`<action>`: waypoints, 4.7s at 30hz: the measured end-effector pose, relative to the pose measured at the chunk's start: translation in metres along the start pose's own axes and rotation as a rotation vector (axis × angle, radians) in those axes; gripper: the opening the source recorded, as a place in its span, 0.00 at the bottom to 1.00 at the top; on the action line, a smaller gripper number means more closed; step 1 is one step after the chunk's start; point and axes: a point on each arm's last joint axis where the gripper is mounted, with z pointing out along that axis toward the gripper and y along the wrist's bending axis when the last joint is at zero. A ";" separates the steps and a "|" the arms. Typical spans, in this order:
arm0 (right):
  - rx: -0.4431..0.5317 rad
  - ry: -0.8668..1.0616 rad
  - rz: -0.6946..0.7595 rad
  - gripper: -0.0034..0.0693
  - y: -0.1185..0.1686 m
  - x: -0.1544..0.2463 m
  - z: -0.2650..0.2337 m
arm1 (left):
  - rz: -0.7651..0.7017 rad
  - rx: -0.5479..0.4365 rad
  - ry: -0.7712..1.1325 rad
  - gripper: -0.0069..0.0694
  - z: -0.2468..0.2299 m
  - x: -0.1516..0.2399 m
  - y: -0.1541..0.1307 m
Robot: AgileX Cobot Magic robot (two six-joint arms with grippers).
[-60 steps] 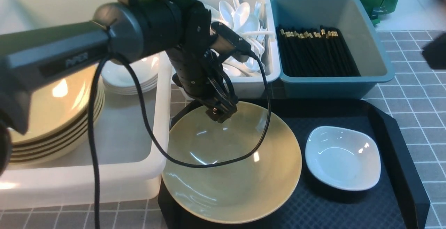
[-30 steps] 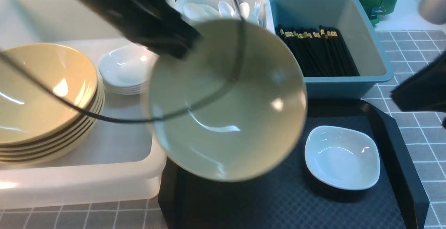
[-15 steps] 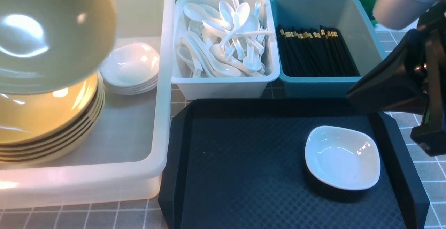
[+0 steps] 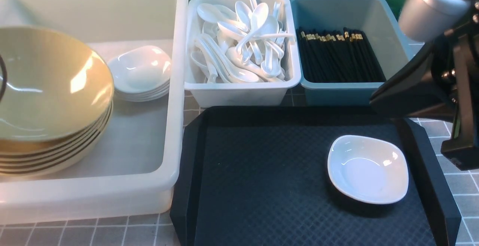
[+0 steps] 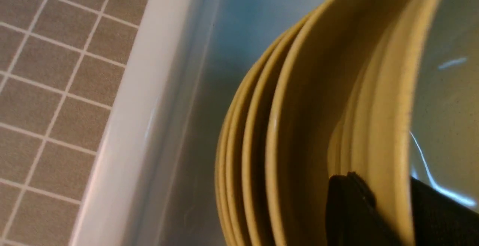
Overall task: On grey table put chopsticks spoon bowls plates into blue grey white boxes.
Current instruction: 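Place the tan bowl onto the bowl stack in the left bin with the left gripper, then grasp the small white bowl on the black tray by its rim with the left gripper, then place the white bowl into the white bin with the other dishes with the left gripper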
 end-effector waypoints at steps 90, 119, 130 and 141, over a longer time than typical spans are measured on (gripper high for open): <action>-0.023 -0.142 0.219 0.11 -0.015 0.016 0.026 | 0.674 0.187 -0.081 0.09 -0.058 -0.095 -0.272; 0.074 -0.188 0.103 0.12 -0.053 -0.036 0.117 | 0.452 0.292 0.310 0.10 0.186 -0.099 -0.163; 0.061 -0.113 0.084 0.13 -0.055 -0.032 0.132 | 0.566 0.288 0.318 0.44 0.187 -0.097 -0.161; 0.027 -0.068 0.070 0.14 -0.052 -0.038 0.114 | 0.497 0.251 0.180 0.76 0.135 -0.130 -0.170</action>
